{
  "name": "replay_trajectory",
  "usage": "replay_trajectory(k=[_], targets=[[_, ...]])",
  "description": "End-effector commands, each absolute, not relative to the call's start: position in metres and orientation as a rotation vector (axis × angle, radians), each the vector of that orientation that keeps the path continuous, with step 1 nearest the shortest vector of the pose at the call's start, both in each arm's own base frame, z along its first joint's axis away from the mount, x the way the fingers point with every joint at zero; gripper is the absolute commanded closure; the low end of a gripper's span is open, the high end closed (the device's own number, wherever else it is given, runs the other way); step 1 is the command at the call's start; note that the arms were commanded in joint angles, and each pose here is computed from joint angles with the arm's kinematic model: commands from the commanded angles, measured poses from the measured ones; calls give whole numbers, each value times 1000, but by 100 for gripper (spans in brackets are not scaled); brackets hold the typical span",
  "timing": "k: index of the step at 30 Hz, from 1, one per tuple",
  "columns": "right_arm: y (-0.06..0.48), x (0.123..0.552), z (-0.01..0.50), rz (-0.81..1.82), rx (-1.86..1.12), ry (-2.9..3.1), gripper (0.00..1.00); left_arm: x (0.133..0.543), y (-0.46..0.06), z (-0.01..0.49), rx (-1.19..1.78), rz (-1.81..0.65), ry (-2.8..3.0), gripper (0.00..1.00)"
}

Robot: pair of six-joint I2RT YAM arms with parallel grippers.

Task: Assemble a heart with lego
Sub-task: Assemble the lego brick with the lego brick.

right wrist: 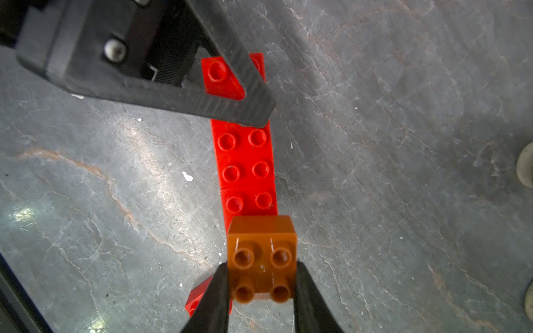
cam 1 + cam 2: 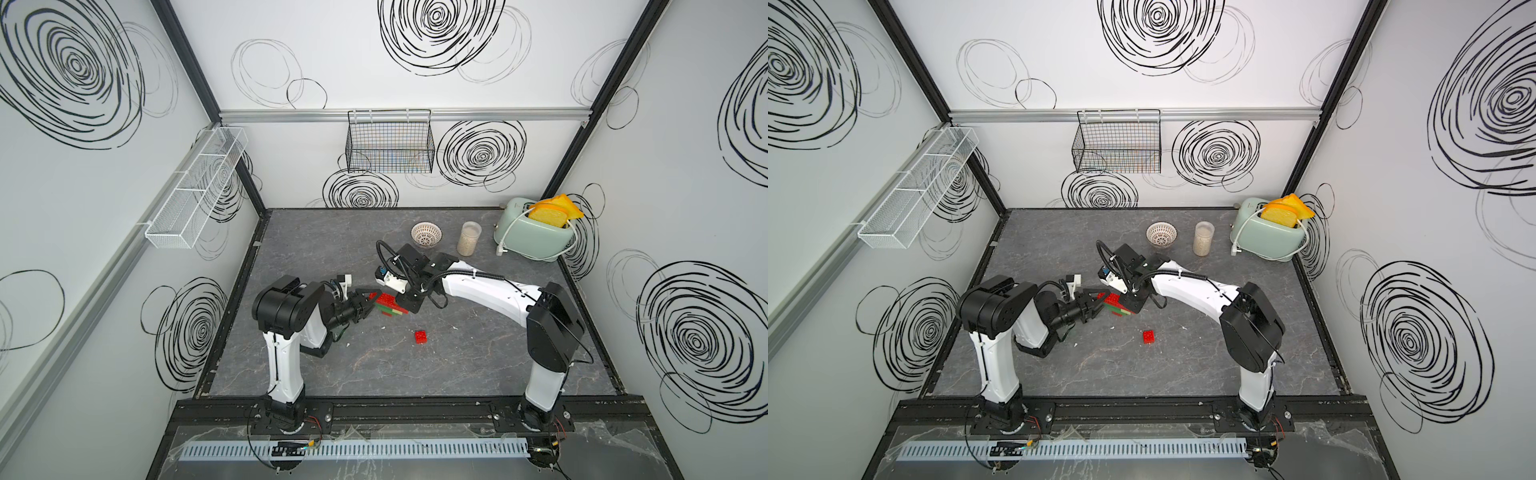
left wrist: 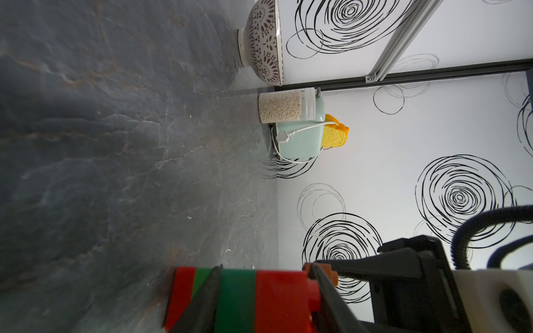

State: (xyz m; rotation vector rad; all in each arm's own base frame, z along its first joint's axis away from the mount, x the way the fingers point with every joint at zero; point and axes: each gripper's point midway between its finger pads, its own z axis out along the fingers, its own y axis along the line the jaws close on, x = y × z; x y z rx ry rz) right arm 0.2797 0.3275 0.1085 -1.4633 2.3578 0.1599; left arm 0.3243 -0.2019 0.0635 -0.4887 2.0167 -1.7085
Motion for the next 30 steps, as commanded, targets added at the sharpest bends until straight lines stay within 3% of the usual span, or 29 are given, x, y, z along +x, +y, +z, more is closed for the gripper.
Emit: replay_trajectory(k=[1, 30], targets=[[312, 281, 101, 57, -1475, 2409, 76, 321, -203, 88, -333, -1712, 1884, 78], [324, 258, 84, 105, -1642, 2465, 75, 322, -203, 87, -338, -1715, 1884, 79]])
